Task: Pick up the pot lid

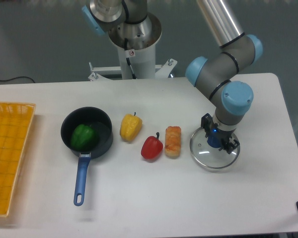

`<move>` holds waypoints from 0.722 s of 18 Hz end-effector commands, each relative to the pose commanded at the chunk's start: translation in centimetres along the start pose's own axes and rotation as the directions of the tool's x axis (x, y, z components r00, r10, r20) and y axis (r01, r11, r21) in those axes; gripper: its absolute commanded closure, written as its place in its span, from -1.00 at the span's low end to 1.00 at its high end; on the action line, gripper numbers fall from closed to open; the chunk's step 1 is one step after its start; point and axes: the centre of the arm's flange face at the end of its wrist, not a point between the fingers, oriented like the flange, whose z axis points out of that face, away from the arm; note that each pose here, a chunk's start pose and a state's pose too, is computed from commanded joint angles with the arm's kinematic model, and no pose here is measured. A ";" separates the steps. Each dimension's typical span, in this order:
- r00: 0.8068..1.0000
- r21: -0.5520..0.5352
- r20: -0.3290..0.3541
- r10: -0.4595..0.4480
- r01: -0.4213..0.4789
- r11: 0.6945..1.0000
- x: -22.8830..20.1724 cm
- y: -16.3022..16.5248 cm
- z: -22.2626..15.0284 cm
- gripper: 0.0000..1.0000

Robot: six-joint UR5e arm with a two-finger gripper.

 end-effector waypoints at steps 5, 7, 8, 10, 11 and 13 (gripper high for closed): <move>1.000 0.001 -0.023 -0.003 0.003 1.000 1.1 0.1 -2.3 -0.21; 0.999 0.001 -0.040 -0.001 0.001 1.000 1.5 0.0 -2.8 -0.21; 0.999 0.001 -0.049 -0.003 0.003 1.000 1.6 0.0 -3.0 -0.21; 0.997 0.000 -0.075 -0.001 0.001 1.000 1.8 -0.1 -3.3 -0.21; 0.997 0.000 -0.083 -0.001 0.001 1.000 2.0 -0.1 -3.8 -0.21; 0.995 0.000 -0.104 -0.003 0.003 1.000 2.0 0.0 -4.3 -0.21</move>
